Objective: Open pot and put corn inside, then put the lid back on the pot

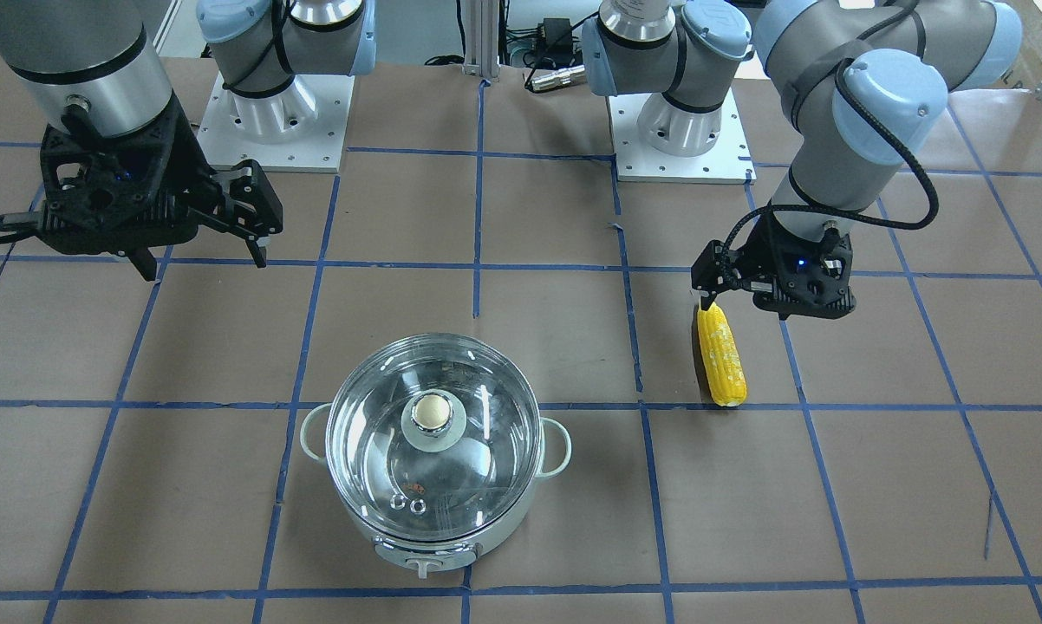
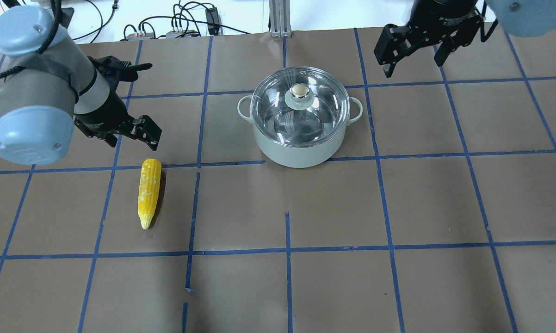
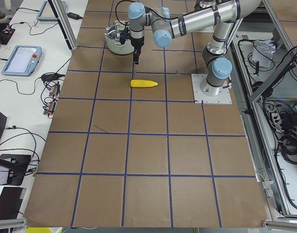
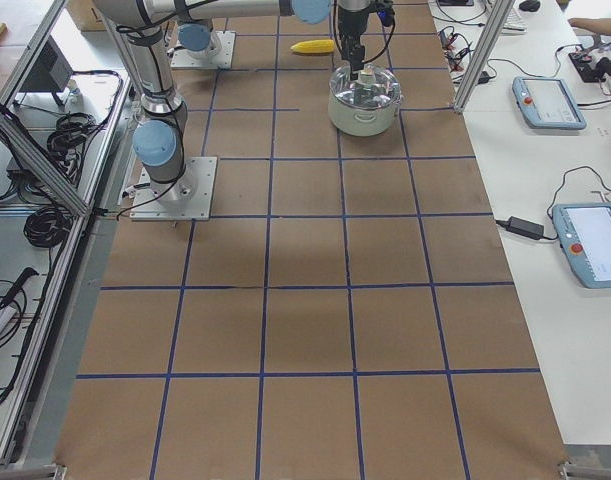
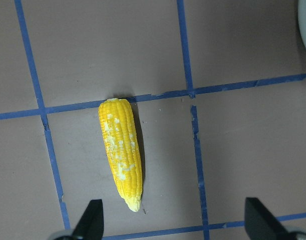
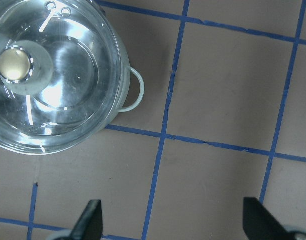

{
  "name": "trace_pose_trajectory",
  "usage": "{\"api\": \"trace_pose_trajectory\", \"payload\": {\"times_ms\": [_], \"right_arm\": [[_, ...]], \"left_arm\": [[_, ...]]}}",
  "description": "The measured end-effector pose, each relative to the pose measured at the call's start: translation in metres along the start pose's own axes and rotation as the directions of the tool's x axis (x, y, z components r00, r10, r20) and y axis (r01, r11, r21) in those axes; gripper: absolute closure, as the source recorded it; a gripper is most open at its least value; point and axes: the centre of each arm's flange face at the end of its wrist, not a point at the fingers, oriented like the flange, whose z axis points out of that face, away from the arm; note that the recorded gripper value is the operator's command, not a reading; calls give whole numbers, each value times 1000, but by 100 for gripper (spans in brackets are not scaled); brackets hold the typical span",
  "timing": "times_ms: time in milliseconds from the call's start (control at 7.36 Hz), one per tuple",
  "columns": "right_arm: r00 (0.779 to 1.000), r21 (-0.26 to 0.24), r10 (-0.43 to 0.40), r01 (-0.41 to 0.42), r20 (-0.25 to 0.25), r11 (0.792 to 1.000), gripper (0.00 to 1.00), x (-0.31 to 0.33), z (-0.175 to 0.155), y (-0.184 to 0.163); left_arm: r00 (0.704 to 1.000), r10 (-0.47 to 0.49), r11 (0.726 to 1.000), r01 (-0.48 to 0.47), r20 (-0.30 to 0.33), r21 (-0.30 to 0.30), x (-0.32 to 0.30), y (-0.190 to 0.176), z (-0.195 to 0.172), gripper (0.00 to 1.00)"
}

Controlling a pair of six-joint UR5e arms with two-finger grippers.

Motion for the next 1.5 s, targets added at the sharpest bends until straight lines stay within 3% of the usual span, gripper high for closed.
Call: {"api": "trace_pose_trajectory", "payload": {"times_ms": [408,816,1087,1495], "right_arm": [[1000,4,23,-23,9,1000,0,-52,19,-59],[996,-11,86,-86,3,996,0,-153,84,-105],[996,-38,85,-85,-4,996,0,-180,131,-109],[996,-65,94,-94,-8,993,0,-178,152,-108]], "left_arm": [[997,-74,997,74,-6,-16,-29,21,56,0],[991,-133,991,133,-3,-15,-37,12,96,0],[986,-166,986,166,2,-1,-36,13,117,0],[980,-201,979,201,10,34,-33,14,147,1]]}}
